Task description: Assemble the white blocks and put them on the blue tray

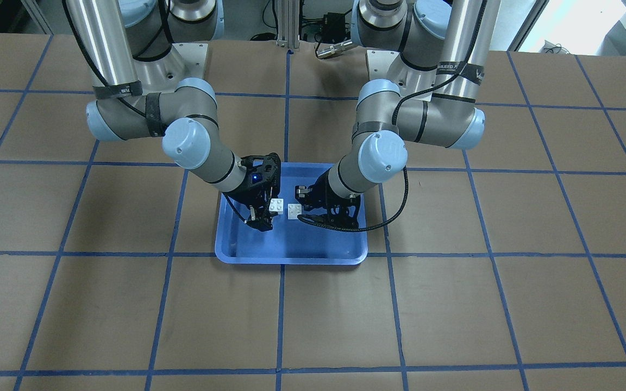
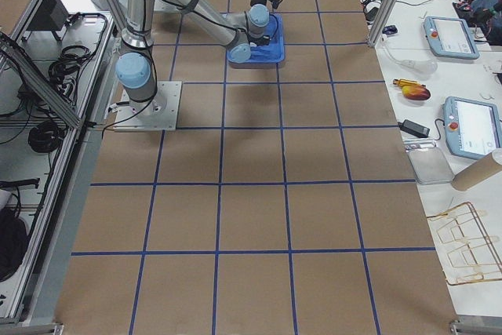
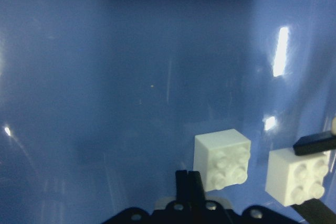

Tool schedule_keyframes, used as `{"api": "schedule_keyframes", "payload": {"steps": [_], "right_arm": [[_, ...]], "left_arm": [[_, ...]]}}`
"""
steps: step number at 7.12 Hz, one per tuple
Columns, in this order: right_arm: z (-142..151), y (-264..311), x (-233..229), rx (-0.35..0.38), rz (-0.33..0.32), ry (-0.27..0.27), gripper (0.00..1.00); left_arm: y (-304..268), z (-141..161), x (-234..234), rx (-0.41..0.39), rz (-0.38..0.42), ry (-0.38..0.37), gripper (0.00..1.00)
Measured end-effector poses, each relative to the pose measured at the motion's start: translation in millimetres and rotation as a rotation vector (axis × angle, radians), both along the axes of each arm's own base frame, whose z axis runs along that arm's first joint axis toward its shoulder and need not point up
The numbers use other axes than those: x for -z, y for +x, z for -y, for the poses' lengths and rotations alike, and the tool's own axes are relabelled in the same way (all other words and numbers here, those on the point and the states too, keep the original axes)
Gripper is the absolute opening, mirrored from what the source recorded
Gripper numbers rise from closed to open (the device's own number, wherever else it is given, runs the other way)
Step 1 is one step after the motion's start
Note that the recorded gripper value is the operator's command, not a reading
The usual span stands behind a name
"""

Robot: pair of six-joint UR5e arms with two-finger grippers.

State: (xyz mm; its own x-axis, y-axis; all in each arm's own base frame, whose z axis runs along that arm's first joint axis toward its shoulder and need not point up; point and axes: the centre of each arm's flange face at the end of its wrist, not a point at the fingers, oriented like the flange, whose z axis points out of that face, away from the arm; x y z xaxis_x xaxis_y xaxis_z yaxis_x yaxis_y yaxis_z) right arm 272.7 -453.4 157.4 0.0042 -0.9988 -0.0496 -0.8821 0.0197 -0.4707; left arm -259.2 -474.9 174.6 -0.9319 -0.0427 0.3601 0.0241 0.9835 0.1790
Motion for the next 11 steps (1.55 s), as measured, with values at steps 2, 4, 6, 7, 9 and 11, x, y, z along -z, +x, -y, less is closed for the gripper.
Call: {"api": "schedule_keyframes", "payload": {"steps": [2, 4, 6, 7, 9, 11], "right_arm": [[2.7, 2.5, 5.5, 0.000, 0.005, -0.020, 0.11], [3.2, 3.0, 10.0, 0.000, 0.004, -0.020, 0.11], [2.0, 5.4, 10.2, 0.003, 0.004, -0.017, 0.11], [0.9, 7.4, 10.0, 0.005, 0.004, -0.014, 0.11], [0.3, 8.6, 9.5, 0.006, 0.004, -0.014, 0.62], [1.1, 8.6, 9.0, 0.007, 0.002, -0.020, 1.00]], "left_arm": [[-0.3, 3.8, -2.8, 0.007, 0.001, -0.012, 0.13], [-0.2, 3.7, -2.1, 0.006, 0.003, -0.010, 0.13], [-0.1, 3.2, -1.3, 0.002, 0.004, -0.006, 0.13], [-0.1, 3.0, -0.5, 0.001, 0.004, -0.004, 0.13], [-0.7, 3.0, 0.4, -0.002, 0.004, -0.001, 0.13], [-0.9, 3.1, 0.2, -0.002, 0.004, -0.002, 0.13]]}}
